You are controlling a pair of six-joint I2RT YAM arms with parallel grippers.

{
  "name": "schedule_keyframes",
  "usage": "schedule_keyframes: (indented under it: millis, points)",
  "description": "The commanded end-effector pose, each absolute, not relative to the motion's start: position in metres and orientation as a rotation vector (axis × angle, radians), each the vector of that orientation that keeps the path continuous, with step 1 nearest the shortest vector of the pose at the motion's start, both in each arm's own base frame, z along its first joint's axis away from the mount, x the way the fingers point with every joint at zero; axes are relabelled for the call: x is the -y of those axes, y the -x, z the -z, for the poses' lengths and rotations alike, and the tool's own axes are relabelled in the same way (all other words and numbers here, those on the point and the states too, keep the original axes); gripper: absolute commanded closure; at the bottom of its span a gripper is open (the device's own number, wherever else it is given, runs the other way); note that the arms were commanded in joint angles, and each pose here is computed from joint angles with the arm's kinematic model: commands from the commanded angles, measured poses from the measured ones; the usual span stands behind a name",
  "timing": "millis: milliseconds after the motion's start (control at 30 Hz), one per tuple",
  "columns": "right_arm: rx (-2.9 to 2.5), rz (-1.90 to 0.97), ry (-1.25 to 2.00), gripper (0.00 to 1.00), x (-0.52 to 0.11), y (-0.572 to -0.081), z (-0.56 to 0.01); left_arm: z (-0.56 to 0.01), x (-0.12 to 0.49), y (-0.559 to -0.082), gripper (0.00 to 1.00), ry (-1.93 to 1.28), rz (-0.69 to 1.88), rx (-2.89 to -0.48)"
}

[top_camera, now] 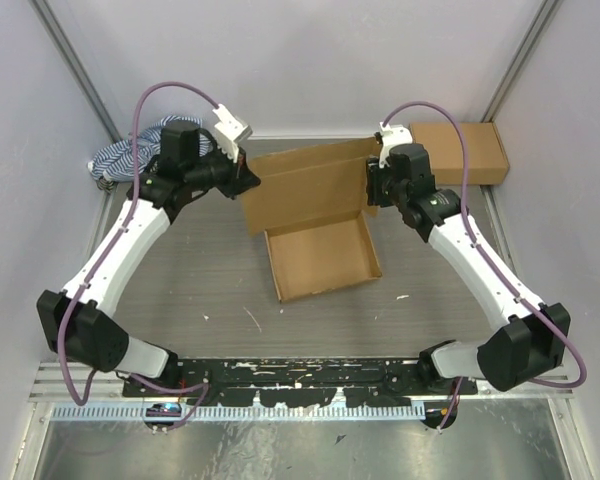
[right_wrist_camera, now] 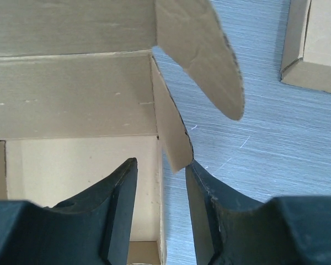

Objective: Fold the paper box

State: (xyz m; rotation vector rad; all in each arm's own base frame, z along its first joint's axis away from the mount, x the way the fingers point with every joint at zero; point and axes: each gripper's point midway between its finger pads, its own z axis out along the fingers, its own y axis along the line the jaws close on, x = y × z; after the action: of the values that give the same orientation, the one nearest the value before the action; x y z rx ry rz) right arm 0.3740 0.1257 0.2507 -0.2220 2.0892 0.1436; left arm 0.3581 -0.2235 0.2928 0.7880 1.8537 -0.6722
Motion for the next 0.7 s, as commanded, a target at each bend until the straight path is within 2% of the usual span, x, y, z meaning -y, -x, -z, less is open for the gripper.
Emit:
schedule_keyframes:
  millis: [0, 500, 667]
  points:
    - [-2.044, -0.09, 0.231, 0.54, -0.12, -0.387, -0.27, -0.294, 0.232, -0.351, 1.0, -0.924, 0.717, -1.873]
    - [-2.091, -0.155, 0.232, 0.58, -0.099, -0.438, -0.254, -0.3, 0.239, -0.353, 1.0, -1.102, 0.705, -1.846]
    - [-2.041, -0.296, 0.316, 0.55, -0.101, -0.442, -0.27, -0.297, 0.237, -0.355, 1.0, -1.122, 0.692, -1.854]
